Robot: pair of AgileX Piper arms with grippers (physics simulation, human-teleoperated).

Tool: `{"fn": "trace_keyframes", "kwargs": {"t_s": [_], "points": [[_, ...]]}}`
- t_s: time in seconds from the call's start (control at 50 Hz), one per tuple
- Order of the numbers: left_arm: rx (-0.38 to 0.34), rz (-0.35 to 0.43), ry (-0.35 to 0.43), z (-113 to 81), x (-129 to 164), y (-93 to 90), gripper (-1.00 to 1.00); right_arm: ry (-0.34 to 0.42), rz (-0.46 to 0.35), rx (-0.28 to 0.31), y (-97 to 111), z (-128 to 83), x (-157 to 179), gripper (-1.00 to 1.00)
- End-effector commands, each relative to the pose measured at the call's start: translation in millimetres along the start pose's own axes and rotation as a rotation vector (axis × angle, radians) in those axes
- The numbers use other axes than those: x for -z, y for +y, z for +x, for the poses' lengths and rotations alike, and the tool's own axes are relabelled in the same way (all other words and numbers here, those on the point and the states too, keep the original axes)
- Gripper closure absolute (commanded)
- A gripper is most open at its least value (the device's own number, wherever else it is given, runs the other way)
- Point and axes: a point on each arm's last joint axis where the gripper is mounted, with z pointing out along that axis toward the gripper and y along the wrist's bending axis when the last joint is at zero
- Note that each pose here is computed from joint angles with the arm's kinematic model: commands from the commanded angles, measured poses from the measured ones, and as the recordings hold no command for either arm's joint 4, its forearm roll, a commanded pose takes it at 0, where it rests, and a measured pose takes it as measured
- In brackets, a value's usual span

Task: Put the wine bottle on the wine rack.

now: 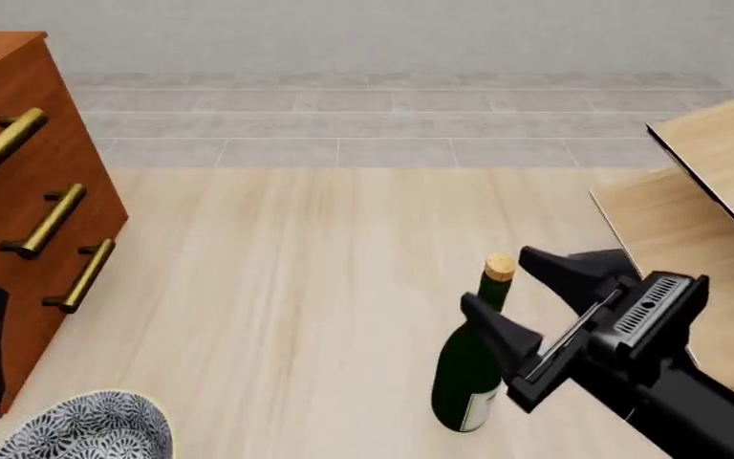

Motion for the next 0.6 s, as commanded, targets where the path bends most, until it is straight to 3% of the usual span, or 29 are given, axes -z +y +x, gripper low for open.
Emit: {"fn": "trace_keyframes", "kwargs": {"t_s": [0.02, 0.28, 0.52, 0.54, 0.6], "points": [[-0.002, -0.008, 0.001, 1.9, 0, 0.4, -1.00, 0.022, -0.003, -0.002, 1, 13, -16, -1.00], [-0.006, -0.014, 0.001, 4.2, 0, 0.8, -1.00, 0.042, -0.016, -0.007, 5, 23, -25, -1.00], [-0.017, -0.014, 0.000, 6.2, 0, 0.8, -1.00, 0.036, -0.017, -0.010, 5, 21, -25, -1.00], [-0.019, -0.015, -0.001, 5.9, 0, 0.8, -1.00, 0.034, -0.017, -0.009, 5, 20, -24, 1.00], [-0.019, -0.014, -0.002, 4.8, 0, 0.8, -1.00, 0.028, -0.013, -0.009, 4, 18, -22, 1.00]]}}
